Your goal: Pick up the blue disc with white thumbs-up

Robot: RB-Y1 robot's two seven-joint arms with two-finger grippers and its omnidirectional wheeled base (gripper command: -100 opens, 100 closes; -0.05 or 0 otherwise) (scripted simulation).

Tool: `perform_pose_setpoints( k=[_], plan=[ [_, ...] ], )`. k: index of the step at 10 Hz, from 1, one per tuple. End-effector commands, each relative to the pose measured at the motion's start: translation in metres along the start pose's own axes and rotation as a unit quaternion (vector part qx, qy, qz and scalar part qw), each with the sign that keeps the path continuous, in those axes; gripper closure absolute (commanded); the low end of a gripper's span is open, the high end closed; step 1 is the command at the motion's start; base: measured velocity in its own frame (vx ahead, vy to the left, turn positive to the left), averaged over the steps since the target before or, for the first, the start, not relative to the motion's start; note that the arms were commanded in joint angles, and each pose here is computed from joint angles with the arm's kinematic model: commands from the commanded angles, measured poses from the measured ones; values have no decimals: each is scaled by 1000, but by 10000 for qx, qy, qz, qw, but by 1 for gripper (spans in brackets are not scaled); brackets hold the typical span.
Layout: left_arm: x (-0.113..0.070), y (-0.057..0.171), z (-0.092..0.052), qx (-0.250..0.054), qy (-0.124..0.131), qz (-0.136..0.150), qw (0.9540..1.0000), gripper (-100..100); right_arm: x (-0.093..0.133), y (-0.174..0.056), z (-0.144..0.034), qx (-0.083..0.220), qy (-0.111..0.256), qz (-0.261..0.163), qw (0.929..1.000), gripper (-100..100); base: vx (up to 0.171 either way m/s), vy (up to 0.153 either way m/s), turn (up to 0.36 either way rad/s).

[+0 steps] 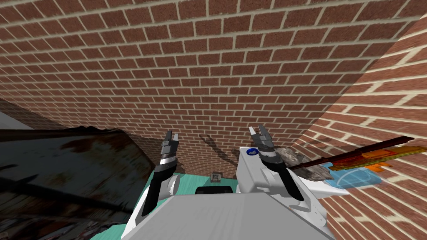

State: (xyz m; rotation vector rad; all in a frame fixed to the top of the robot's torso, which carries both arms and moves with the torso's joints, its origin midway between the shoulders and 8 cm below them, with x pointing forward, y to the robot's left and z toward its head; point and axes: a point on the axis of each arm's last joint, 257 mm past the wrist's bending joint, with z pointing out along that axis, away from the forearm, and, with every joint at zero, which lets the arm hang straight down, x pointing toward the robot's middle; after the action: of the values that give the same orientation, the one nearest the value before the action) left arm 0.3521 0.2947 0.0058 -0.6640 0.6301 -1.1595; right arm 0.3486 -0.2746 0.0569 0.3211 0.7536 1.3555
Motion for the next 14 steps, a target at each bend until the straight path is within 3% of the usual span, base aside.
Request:
perform_pose_setpoints(
  k=[1, 9, 14],
  plan=[
    [0, 0, 0, 0, 0, 0, 10000, 0, 2, 0, 1, -36, 181, -57, 9998, -100, -15, 10, 50],
    [0, 0, 0, 0, 0, 1, 10000, 0, 2, 0, 1, -36, 181, -57, 9998, -100, 1, -1, -2],
    [0, 0, 0, 0, 0, 0, 10000, 0, 17, -8, -10, 99, 998, -582, 9933, -100, -3, 2, 12]
  ],
)
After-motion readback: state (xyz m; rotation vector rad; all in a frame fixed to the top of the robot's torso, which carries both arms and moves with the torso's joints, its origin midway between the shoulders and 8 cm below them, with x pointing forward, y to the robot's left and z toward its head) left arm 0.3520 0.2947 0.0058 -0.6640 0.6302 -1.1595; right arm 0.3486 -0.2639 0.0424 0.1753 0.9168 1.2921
